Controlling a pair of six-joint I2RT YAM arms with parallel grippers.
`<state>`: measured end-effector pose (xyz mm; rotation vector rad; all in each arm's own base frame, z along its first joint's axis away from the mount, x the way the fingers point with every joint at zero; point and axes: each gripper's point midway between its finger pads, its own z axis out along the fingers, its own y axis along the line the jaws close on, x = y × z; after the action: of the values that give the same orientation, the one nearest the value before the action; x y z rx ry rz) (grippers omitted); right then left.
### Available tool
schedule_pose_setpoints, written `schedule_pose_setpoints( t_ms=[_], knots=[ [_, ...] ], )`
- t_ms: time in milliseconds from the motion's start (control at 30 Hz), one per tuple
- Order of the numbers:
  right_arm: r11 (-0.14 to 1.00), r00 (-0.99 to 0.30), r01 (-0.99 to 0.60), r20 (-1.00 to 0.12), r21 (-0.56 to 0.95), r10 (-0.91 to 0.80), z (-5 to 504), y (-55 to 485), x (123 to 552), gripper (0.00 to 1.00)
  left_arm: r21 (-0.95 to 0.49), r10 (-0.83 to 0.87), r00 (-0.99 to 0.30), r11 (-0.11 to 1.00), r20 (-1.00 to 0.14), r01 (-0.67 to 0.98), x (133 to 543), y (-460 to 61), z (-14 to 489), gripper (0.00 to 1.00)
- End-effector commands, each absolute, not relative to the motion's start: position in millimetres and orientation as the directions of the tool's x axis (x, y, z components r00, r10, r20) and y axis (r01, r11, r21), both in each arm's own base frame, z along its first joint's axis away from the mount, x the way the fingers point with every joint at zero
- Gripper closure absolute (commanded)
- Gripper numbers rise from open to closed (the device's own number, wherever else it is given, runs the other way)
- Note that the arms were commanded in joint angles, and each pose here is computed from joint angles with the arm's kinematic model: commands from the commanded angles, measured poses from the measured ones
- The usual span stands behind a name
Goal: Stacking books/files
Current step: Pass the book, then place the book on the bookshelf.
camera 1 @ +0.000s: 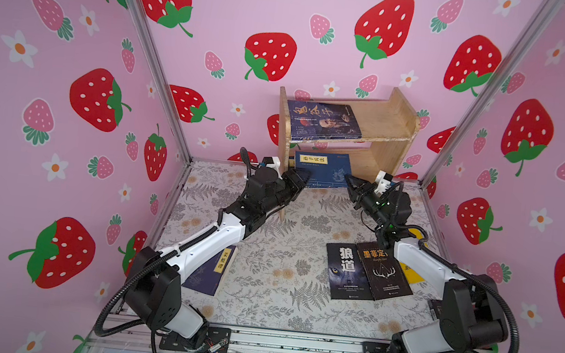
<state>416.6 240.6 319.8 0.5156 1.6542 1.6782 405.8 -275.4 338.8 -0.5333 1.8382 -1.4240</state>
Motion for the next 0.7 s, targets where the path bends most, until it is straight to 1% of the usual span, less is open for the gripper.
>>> schedule_pose_setpoints(
  t_ms=[0,67,100,133,200,233,300,467,667],
  knots=[
    [0.093,-0.636,-0.289,-0.263,0.953,0.725,345.3,234.3,430.3,0.87,-0.937,-0.725,-0.601,0.319,-0.336,0.14,396.2,-248.8,358.4,0.31],
    [0.131,-0.672,-0.298,-0.305,0.946,0.675,343.1,242.2,437.9,0.9,-0.932,-0.734,-0.588,0.345,-0.34,0.109,392.9,-231.6,353.6,0.2],
    [0.139,-0.671,-0.31,-0.32,0.94,0.669,345.8,243.9,440.4,0.9,-0.928,-0.737,-0.58,0.358,-0.347,0.1,391.1,-223.3,352.8,0.14],
    [0.144,-0.668,-0.313,-0.326,0.939,0.669,345.7,244.6,443.3,0.9,-0.923,-0.741,-0.57,0.374,-0.355,0.089,388.0,-214.3,351.3,0.1],
    [0.154,-0.667,-0.319,-0.337,0.935,0.665,344.7,247.0,448.4,0.9,-0.909,-0.743,-0.555,0.412,-0.373,0.06,381.0,-197.2,346.3,0.08],
    [0.162,-0.672,-0.32,-0.344,0.934,0.656,343.5,249.5,451.6,0.9,-0.9,-0.76,-0.522,0.435,-0.388,0.036,379.6,-183.5,344.6,0.08],
    [0.177,-0.681,-0.321,-0.357,0.93,0.639,342.1,254.1,457.2,0.9,-0.886,-0.767,-0.497,0.463,-0.406,0.009,373.8,-165.5,340.6,0.07],
    [0.199,-0.707,-0.295,-0.354,0.935,0.613,331.9,262.7,462.4,0.9,-0.868,-0.785,-0.454,0.495,-0.421,-0.051,364.6,-128.3,334.8,0.06],
    [0.212,-0.72,-0.292,-0.36,0.933,0.594,322.7,280.1,461.8,0.9,-0.865,-0.801,-0.427,0.496,-0.419,-0.082,362.7,-105.9,331.5,0.05]
  ],
)
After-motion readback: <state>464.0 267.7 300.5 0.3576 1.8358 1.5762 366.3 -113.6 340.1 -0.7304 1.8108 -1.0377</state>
